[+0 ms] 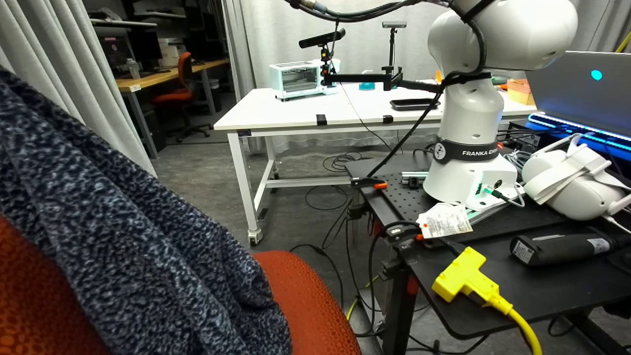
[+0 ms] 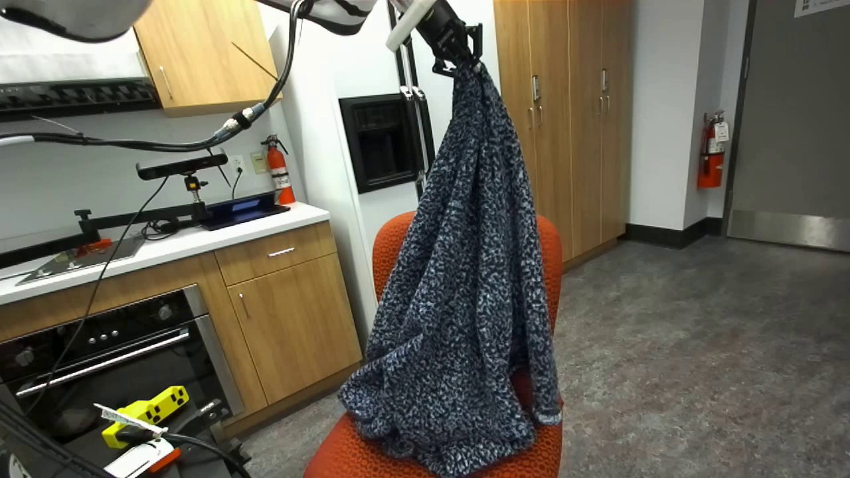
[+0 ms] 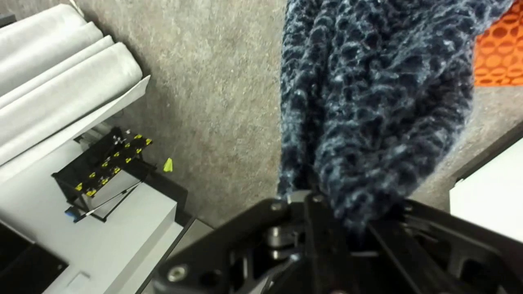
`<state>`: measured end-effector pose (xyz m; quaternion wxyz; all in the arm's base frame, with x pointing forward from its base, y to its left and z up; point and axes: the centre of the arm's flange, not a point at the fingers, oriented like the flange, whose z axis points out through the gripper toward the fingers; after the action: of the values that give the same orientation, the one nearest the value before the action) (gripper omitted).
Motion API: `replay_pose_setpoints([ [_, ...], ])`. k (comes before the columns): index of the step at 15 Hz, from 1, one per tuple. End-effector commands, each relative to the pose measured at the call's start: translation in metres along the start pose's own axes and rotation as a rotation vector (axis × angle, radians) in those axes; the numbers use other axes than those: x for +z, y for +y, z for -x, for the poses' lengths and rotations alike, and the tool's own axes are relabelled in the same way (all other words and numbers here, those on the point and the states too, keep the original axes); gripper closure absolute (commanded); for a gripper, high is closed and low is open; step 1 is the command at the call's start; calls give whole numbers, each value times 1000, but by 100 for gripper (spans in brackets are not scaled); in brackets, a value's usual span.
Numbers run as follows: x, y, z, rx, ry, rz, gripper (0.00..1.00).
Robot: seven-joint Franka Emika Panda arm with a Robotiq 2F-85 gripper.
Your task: Hang the fleece on the backrest of the chair
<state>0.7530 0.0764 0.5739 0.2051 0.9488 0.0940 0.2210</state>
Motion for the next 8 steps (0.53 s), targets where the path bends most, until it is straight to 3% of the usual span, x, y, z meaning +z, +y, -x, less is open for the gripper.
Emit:
replay_pose_setpoints([
  [1,-34,23,-72,72,136,96,99],
  [8,-112,31,-99,241,312,154,99],
])
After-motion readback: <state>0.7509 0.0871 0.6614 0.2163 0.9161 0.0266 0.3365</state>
